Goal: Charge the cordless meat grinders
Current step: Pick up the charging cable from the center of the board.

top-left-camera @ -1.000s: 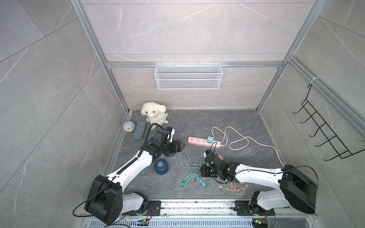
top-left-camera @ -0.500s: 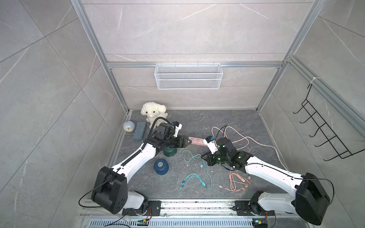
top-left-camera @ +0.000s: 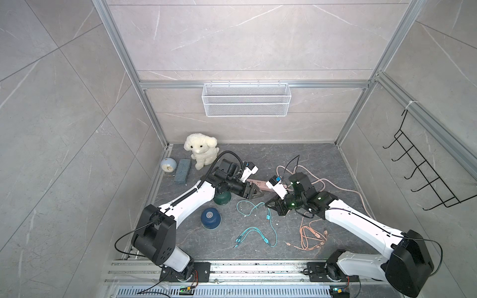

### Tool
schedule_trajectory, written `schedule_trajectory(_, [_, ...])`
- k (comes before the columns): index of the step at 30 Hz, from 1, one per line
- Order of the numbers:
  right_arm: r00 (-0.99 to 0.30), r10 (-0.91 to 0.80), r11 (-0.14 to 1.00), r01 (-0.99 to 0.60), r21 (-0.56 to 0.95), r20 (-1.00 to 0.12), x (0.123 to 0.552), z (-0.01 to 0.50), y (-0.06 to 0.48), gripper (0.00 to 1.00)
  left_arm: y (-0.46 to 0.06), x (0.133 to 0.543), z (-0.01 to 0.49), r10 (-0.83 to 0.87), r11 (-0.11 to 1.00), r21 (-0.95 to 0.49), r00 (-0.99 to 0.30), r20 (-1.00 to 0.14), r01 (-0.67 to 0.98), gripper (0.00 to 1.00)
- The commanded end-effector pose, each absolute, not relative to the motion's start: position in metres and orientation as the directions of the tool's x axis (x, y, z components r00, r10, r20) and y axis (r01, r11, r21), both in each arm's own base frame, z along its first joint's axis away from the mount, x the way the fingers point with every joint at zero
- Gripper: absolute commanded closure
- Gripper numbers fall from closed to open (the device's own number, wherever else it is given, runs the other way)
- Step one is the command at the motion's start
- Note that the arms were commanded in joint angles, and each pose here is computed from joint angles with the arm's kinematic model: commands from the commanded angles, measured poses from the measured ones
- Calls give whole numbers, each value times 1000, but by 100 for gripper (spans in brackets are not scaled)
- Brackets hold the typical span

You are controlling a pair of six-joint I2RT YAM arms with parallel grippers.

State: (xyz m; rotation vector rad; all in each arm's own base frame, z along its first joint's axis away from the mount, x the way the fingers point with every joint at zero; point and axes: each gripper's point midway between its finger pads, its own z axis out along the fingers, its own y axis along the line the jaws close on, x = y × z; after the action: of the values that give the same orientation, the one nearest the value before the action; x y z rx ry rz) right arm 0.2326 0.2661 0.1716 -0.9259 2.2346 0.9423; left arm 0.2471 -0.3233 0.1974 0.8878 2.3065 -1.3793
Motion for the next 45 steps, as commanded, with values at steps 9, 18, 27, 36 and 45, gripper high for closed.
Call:
schedule_trajectory(9, [-576,-353,453,-795,404,-737,236,213,266,100,-330,227,195,416,255,-700,-730,-543,667,59])
schedule_trajectory(18, [-630,-334,471,-756,455,-701,245,212,269,99,-333,230,198,423,246,-703,-727,-541,667,99])
schedule_trajectory(27, [-644,-333,482,-744,463,-689,249,210,269,95,-334,233,198,425,258,-701,-730,-536,665,100])
schedule_trajectory(36, [-642,-353,514,-741,432,-680,251,206,263,83,-333,237,197,421,285,-688,-732,-536,668,100])
schedule_trajectory(45, [-634,-368,543,-741,396,-680,250,205,253,71,-331,247,197,396,342,-669,-747,-534,660,100])
